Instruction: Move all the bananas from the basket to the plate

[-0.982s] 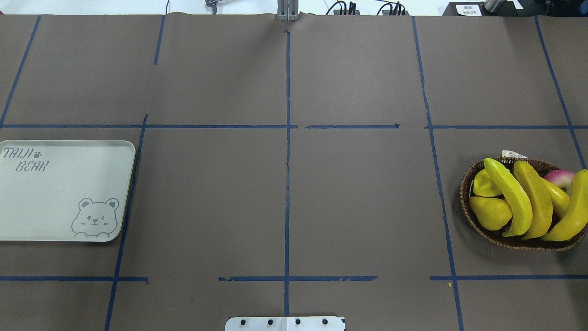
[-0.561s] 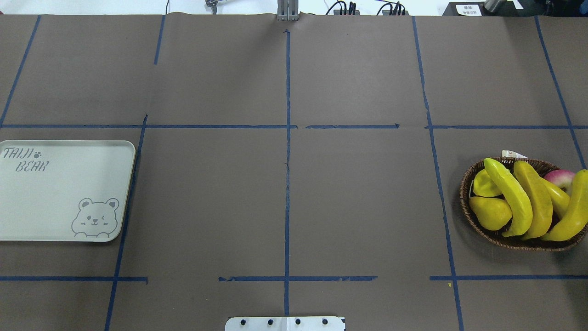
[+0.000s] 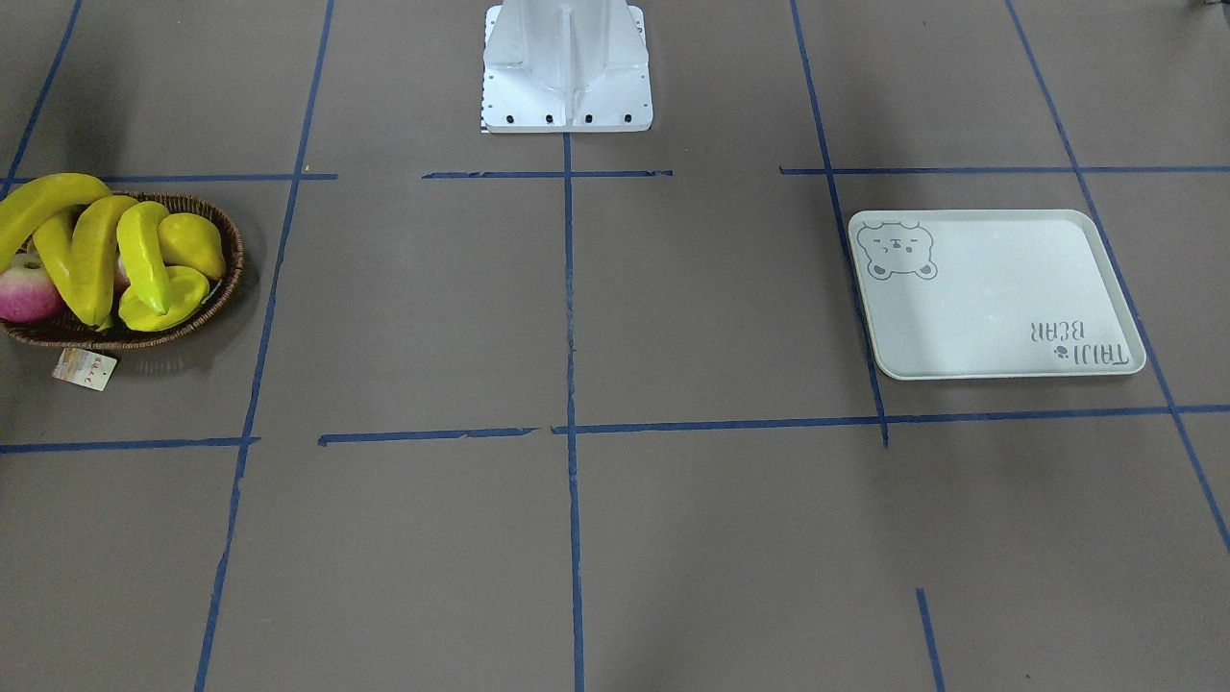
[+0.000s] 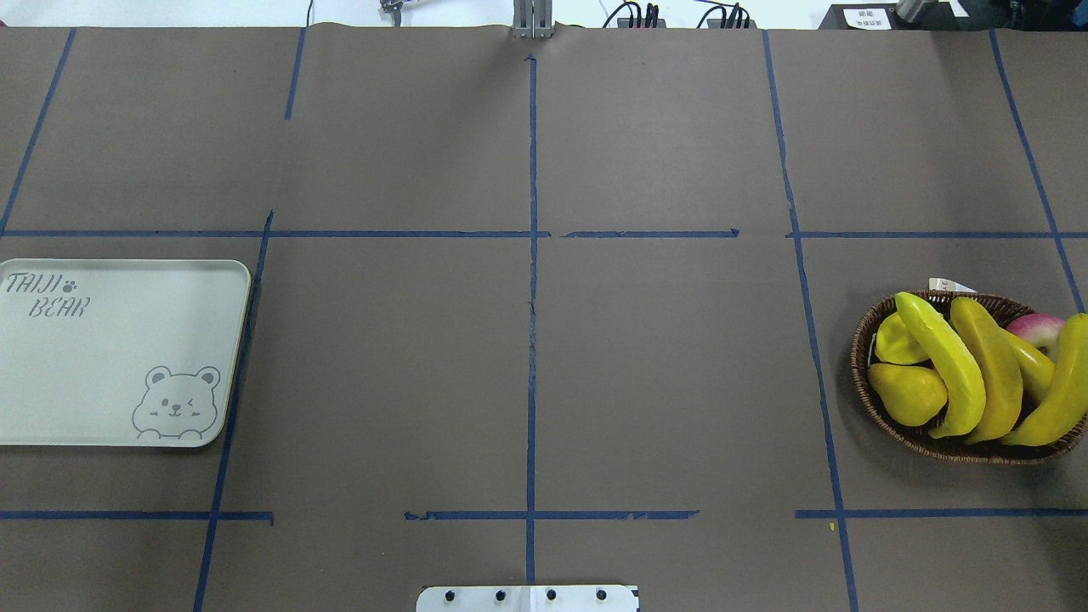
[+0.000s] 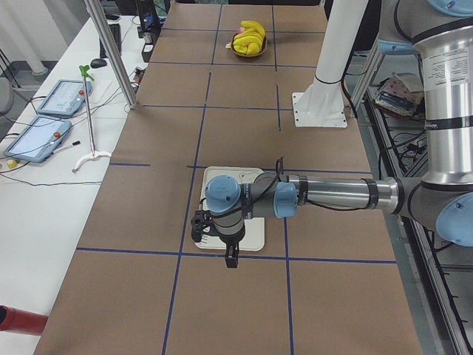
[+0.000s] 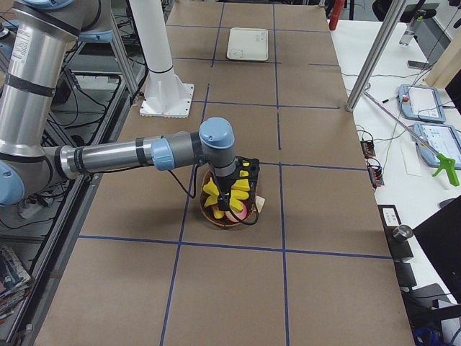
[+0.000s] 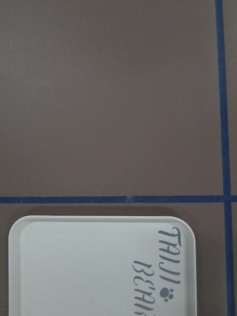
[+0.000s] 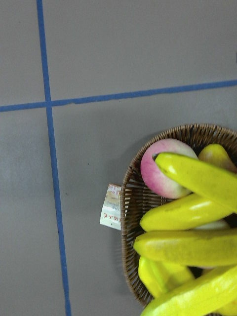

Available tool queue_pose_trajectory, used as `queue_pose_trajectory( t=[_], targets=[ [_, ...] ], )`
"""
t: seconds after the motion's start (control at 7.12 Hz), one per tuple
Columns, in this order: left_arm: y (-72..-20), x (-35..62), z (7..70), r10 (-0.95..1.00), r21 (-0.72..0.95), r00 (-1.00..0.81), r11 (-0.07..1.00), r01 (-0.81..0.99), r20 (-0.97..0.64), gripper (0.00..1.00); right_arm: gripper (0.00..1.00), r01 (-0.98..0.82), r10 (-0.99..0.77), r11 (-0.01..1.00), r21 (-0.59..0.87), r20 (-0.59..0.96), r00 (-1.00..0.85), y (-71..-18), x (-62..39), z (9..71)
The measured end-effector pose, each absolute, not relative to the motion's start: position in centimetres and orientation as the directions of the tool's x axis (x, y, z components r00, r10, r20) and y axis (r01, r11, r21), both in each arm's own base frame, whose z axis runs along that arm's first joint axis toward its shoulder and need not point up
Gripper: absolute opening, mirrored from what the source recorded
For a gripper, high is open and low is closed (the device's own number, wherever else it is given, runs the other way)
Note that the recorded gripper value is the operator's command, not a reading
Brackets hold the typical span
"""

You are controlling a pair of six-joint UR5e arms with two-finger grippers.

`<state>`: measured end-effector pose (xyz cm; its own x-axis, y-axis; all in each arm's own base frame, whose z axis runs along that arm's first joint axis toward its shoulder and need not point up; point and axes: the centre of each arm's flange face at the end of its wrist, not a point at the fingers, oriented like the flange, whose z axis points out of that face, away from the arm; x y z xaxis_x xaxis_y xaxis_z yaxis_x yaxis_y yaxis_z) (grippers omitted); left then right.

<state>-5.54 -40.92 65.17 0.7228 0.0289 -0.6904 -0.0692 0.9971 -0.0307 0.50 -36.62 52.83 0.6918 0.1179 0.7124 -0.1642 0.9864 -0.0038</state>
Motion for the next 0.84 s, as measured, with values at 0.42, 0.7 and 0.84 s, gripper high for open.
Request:
queue_pose_trajectory(
  t=[0.42,0.7,0.84],
  targets=[
    [-40.9,-5.5,65.0,0.031,-0.028,0.723,0.997,-0.069,-0.691,1.0,0.99,-0.307,0.276,0.947,-0.096,0.732,0.623,-34.2,-4.2,51.9],
    [-41.0,-5.5,65.0,0.032,-0.026,0.722,0.997,-0.069,-0.691,1.0,0.99,-0.384,0.356,0.915,-0.123,0.695,0.625,-32.7,-8.2,52.2],
    [-41.0,-5.5,64.9,0.033,-0.025,0.722,0.997,-0.069,-0.691,1.0,0.99,-0.409,0.379,0.905,-0.12,0.667,0.642,-32.0,-10.3,52.4]
  ],
)
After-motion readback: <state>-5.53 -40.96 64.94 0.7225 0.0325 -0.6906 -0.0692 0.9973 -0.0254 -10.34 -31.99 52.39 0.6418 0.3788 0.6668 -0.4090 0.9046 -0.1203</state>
